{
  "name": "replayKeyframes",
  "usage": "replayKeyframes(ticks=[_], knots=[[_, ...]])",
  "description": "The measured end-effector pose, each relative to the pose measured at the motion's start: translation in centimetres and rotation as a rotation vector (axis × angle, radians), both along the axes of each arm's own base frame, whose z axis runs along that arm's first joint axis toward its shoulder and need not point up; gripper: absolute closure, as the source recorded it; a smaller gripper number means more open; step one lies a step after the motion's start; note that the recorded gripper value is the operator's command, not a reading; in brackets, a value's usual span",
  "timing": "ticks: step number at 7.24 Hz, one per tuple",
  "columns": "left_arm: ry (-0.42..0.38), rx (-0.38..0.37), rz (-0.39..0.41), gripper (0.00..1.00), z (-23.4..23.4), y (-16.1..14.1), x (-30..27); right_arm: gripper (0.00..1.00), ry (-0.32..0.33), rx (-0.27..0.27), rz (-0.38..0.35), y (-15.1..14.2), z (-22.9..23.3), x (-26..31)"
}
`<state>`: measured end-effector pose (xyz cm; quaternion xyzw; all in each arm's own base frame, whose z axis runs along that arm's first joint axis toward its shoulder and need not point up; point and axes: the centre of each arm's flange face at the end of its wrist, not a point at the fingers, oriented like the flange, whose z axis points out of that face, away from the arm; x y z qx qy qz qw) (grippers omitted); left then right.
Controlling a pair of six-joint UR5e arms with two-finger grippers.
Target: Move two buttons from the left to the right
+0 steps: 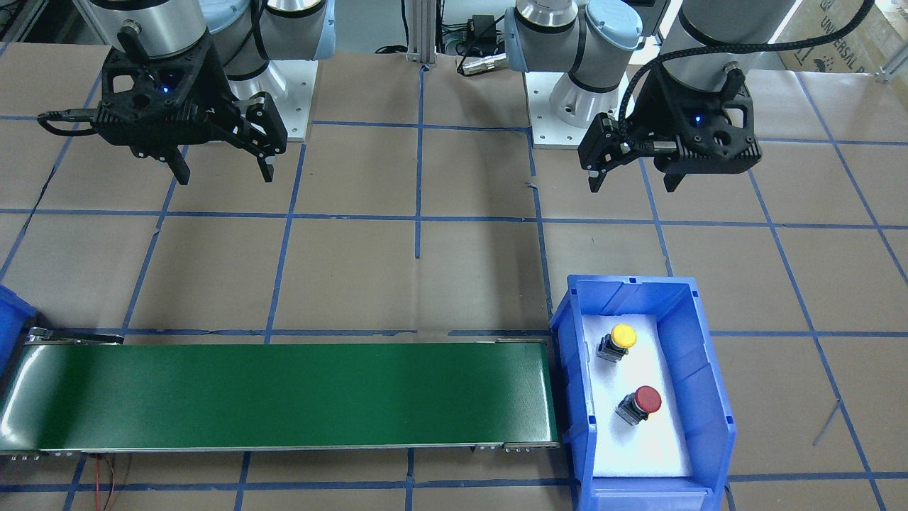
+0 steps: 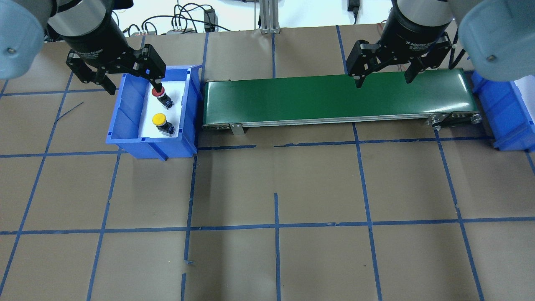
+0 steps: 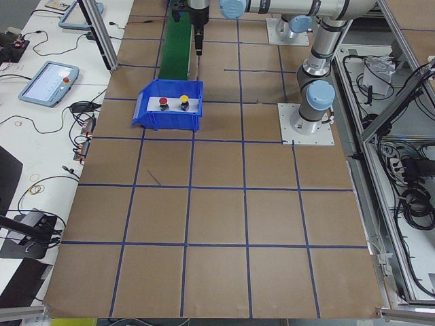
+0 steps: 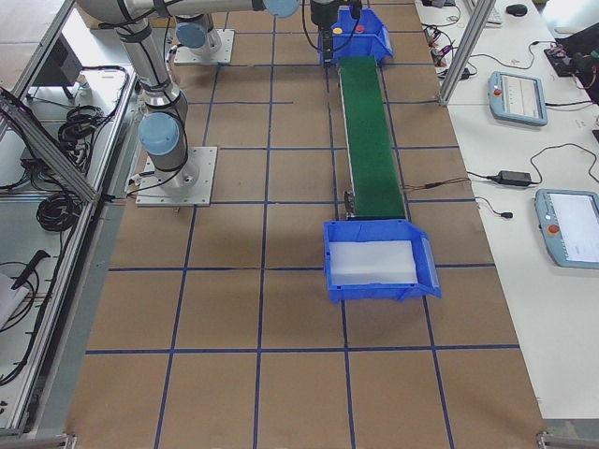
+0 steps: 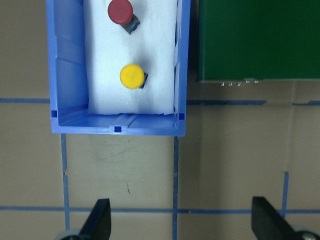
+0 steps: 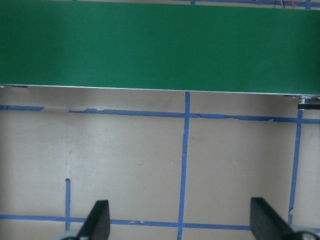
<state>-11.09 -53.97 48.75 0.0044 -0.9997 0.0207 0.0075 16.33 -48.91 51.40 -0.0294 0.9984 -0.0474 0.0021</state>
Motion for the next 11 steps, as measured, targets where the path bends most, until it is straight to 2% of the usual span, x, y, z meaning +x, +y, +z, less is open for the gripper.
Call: replayKeyframes(ticks=[2,3,5,8,11], knots=[[0.069,0.005,0.018,0.00,-4.7,-5.4,4.0,0.00,0.000,0.001,0.001,0.0,0.0,0.0],[0.077,0.041,0.035,0.00,-8.3,-7.4,6.0,0.00,0.000,0.000,0.001,0.0,0.0,0.0],[0.050,0.058,0.040,0.00,-13.6,-9.8,7.8,0.00,0.000,0.001,0.002,0.0,0.0,0.0],[0.033,0.133,0.037,0.00,-19.6,-8.9,8.0,0.00,0.001,0.001,0.004,0.1,0.0,0.0],[0.040,0.129,-0.004,0.00,-21.3,-8.7,7.9,0.00,0.001,-0.003,0.003,0.1,0.2,0.0]])
